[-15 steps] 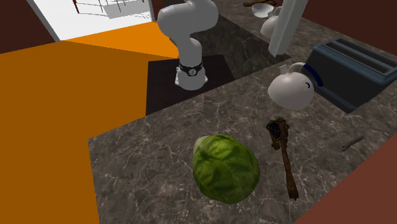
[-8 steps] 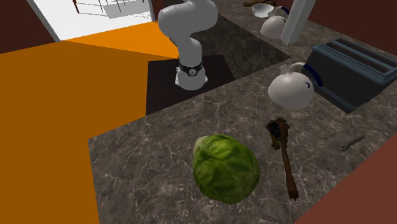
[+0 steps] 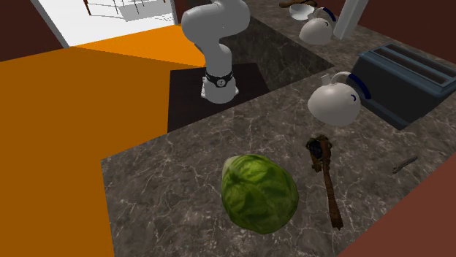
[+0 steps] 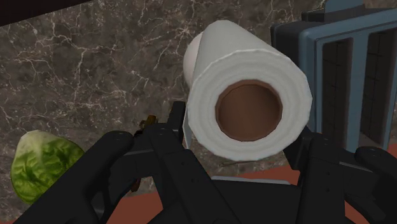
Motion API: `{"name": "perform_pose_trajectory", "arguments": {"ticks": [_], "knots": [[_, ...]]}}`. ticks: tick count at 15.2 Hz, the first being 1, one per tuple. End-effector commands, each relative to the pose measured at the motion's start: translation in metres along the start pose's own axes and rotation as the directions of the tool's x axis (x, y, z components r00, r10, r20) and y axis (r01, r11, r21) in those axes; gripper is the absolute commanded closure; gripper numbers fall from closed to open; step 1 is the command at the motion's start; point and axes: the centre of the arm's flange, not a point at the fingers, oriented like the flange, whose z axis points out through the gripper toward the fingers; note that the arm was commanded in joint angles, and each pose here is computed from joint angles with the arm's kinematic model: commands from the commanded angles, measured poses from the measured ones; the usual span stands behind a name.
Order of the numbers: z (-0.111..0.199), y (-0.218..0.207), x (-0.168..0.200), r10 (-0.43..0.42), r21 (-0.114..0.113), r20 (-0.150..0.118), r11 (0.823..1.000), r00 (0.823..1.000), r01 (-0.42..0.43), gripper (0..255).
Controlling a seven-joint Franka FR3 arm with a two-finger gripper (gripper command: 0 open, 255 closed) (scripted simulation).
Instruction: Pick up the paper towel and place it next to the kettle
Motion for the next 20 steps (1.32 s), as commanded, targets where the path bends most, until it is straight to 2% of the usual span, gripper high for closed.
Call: {"name": "perform_pose_trajectory", "arguments": {"ticks": [1, 14, 20], "knots": [[0.002, -0.020, -0.017, 0.002, 0.001, 0.000, 1.000, 1.000, -0.002, 255], [0.013, -0.157, -0.119, 0.002, 0.001, 0.000, 1.000, 1.000, -0.002, 255], [0.039, -0.158, -0.120, 0.002, 0.001, 0.000, 1.000, 1.000, -0.002, 255]]}}
